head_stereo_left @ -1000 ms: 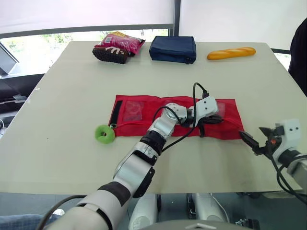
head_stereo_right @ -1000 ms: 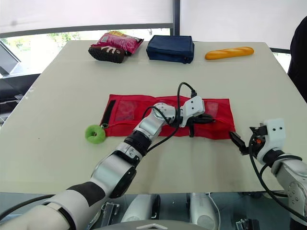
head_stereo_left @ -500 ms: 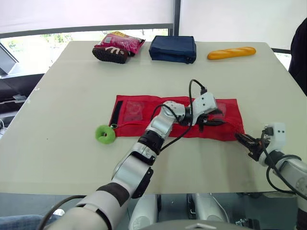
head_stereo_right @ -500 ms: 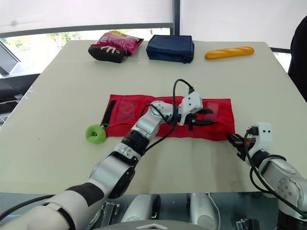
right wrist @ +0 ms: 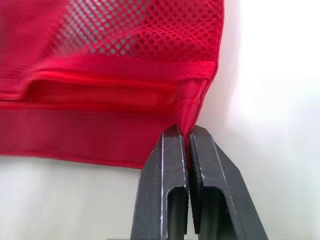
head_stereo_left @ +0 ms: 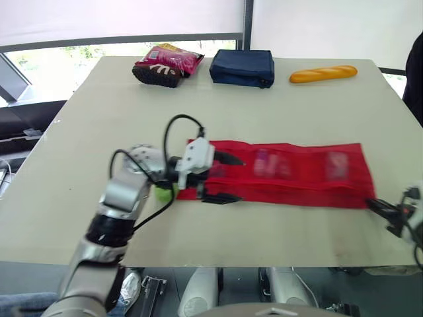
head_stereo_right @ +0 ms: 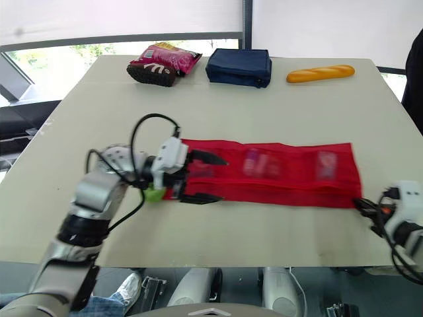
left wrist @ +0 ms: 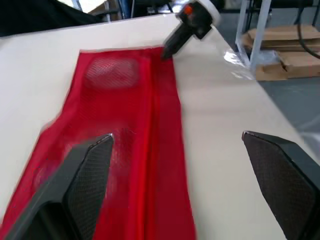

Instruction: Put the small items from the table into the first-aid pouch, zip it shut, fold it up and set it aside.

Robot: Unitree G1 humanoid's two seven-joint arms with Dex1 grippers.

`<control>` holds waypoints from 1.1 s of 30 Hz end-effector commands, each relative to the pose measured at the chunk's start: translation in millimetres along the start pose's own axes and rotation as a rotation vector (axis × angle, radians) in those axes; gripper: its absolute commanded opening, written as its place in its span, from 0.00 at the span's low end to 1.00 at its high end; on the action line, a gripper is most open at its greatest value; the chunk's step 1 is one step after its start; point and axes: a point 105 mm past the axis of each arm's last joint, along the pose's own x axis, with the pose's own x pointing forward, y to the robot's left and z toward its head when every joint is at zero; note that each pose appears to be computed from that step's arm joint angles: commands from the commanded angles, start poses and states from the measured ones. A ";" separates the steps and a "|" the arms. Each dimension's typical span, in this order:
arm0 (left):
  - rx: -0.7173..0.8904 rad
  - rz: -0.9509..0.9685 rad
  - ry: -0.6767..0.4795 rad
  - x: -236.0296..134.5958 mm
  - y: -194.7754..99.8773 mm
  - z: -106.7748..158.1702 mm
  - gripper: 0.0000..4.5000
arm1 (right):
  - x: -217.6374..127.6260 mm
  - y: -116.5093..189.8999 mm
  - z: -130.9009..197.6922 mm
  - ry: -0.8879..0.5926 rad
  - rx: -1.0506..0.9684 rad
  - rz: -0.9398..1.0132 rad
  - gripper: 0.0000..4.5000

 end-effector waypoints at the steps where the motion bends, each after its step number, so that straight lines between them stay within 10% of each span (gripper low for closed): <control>1: 0.013 0.024 -0.071 -19.0 -9.9 21.0 0.97 | -12.7 -33.9 11.9 -0.035 -0.033 -0.107 0.00; 9: -0.043 0.088 -0.070 -41.5 -25.8 23.3 0.97 | -19.2 -61.8 15.7 0.011 -0.112 -0.157 0.00; 18: -0.101 0.300 0.031 -53.5 -14.3 3.8 1.00 | -42.6 -37.6 29.9 -0.028 -0.390 0.025 0.96; 33: -0.542 0.554 0.049 -61.5 22.2 -64.1 1.00 | -69.6 117.0 60.1 -0.333 -0.505 0.664 0.99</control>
